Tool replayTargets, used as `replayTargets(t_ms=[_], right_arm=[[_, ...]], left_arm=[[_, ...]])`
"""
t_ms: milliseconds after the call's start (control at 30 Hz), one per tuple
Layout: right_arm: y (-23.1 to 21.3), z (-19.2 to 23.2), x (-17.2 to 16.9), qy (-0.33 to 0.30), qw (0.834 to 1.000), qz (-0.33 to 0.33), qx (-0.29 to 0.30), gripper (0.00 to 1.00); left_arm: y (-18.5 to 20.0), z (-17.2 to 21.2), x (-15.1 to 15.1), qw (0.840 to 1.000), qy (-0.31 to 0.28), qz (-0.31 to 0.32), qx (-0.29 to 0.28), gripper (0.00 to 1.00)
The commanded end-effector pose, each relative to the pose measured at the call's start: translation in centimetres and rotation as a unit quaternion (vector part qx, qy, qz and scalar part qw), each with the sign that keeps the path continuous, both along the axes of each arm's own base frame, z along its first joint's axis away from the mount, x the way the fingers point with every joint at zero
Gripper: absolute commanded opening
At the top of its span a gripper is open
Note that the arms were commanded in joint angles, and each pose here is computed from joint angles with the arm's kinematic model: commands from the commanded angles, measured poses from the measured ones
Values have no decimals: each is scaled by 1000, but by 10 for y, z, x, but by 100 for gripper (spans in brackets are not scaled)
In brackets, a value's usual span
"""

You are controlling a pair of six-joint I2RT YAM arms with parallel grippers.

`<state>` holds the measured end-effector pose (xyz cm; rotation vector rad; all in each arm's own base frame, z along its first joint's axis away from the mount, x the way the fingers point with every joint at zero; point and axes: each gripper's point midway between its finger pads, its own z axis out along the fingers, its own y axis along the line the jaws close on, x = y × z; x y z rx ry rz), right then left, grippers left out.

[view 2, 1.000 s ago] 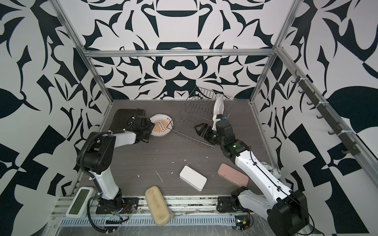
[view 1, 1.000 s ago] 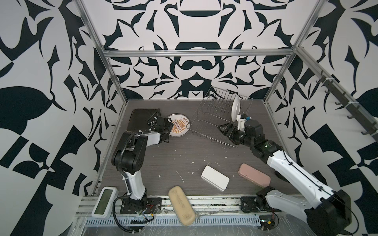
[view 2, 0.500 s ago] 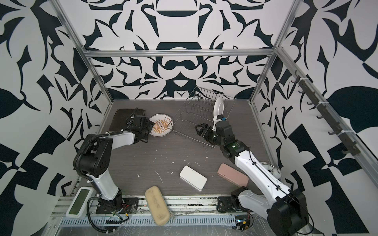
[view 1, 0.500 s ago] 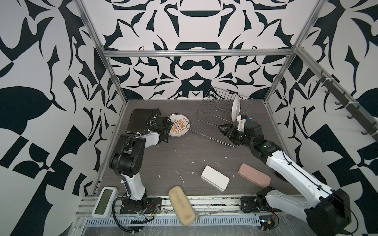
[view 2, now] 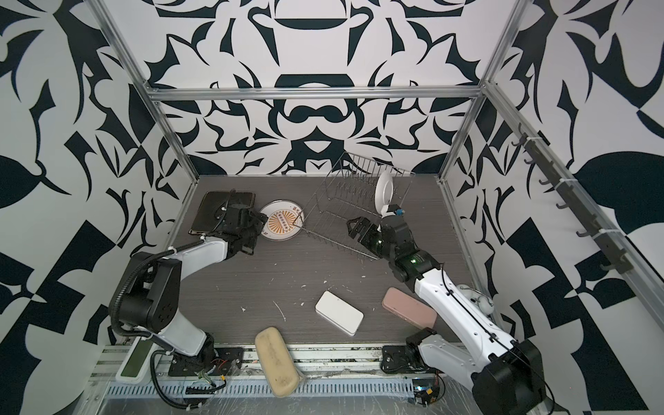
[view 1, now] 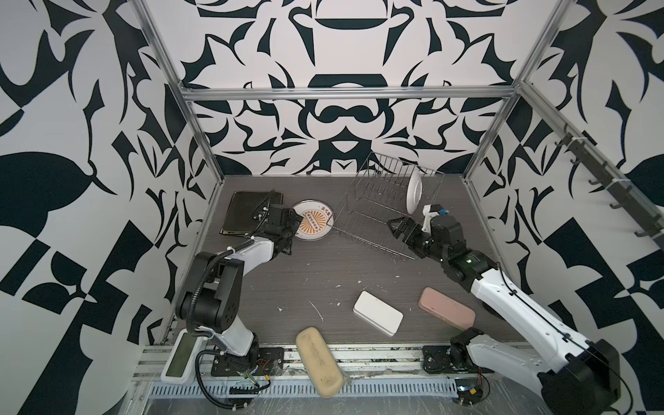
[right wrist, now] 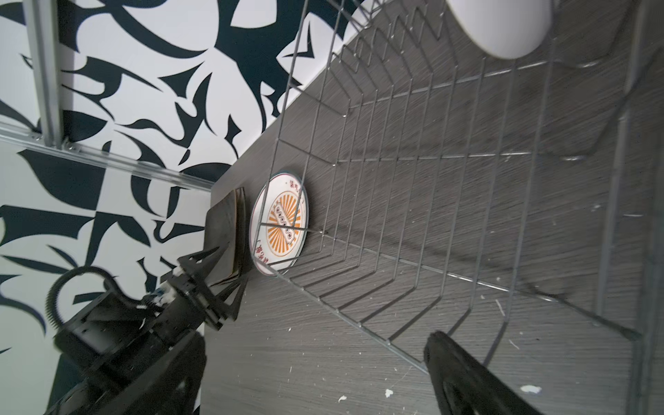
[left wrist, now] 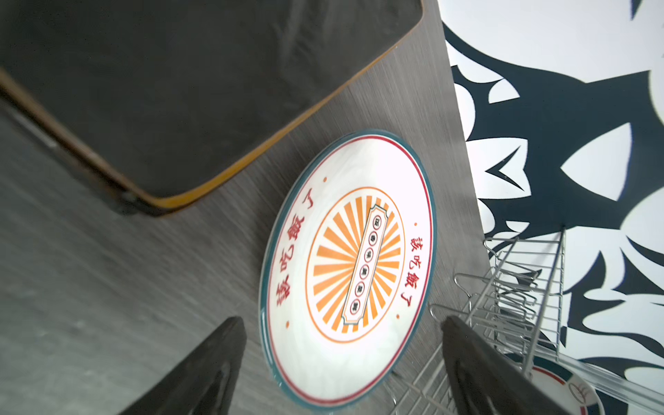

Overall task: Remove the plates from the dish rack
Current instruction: 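Release the plate with the left gripper while the right gripper reaches into the rack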

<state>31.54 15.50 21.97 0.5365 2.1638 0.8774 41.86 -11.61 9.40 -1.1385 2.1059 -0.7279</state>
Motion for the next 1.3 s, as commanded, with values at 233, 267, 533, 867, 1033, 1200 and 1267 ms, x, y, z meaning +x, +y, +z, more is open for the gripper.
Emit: replayTargets(t_ms=[233, 267, 533, 867, 1033, 1200, 1267], right_arm=[[-58, 30, 53, 10, 968, -129, -216, 99], [-59, 29, 60, 13, 964, -131, -232, 99], [-66, 18, 112, 41, 917, -148, -368, 99], [-81, -4, 175, 106, 814, -180, -543, 95], [-83, -10, 203, 106, 762, -198, -607, 84], [-76, -14, 224, 81, 765, -201, -606, 74], [-76, -16, 230, 76, 768, -205, -602, 69]], left_arm=[[-8, 39, -28, 996, -32, -80, 16, 90], [-10, 43, -30, 995, -37, -90, 17, 90], [-20, 57, -41, 989, -49, -140, 20, 90], [-32, 54, -45, 985, -46, -166, -8, 91], [-33, 54, -46, 985, -48, -165, -13, 91], [-33, 53, -46, 985, -47, -167, -10, 91], [-33, 52, -46, 984, -46, -169, -12, 91]])
